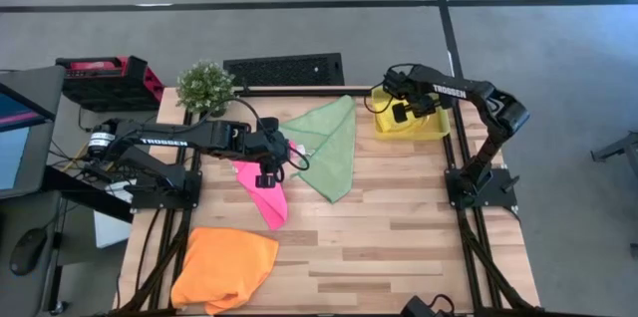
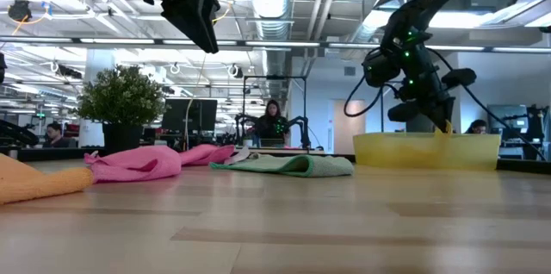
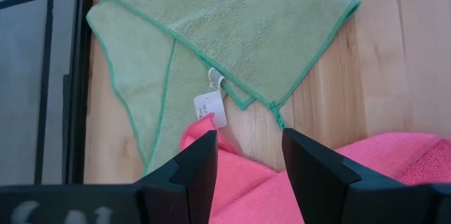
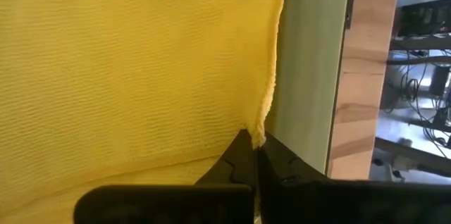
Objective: Fold microfiber towels
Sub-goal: Put the yellow towel into the bin
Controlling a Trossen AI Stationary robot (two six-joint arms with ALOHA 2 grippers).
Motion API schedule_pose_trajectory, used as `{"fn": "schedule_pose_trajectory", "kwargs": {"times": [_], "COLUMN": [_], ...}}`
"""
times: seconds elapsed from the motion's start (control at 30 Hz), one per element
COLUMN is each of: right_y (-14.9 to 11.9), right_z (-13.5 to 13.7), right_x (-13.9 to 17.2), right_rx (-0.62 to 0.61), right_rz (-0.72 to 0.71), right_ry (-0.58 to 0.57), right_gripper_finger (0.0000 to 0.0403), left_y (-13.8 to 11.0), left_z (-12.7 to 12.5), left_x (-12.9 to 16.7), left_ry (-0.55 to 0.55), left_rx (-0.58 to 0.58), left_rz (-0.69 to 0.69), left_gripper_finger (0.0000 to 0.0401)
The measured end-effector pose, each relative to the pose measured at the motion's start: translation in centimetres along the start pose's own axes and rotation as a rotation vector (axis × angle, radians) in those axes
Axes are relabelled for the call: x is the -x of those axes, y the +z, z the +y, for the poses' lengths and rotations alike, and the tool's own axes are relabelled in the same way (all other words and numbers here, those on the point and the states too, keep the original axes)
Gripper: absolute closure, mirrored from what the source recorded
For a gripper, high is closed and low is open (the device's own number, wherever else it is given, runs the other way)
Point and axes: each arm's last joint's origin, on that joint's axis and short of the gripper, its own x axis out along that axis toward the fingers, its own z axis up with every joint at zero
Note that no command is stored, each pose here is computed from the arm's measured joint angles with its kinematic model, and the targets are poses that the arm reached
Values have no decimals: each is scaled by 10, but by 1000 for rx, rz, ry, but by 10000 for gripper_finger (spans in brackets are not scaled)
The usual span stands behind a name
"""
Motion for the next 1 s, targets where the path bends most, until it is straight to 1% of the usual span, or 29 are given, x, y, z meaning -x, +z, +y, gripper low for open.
{"fn": "schedule_pose_trajectory", "kwargs": {"times": [0.27,0.5,0.63,0.77,0.9,1.0], "right_y": [2,2,2,2,2,5], "right_z": [7,6,6,6,6,6], "right_x": [2,2,2,2,2,7], "right_rx": [70,72,77,77,75,57], "right_rz": [-45,-44,-38,-39,-43,-58], "right_ry": [33,35,31,30,29,40], "right_gripper_finger": [372,343,319,287,254,236], "left_y": [0,0,0,-1,-3,-6], "left_z": [0,0,0,0,-1,-1], "left_x": [0,0,0,0,0,0], "left_ry": [0,-1,-2,-3,-9,-11], "left_rx": [-1,-2,12,28,65,112], "left_rz": [1,4,4,11,35,65], "left_gripper_finger": [248,248,248,248,248,248]}}
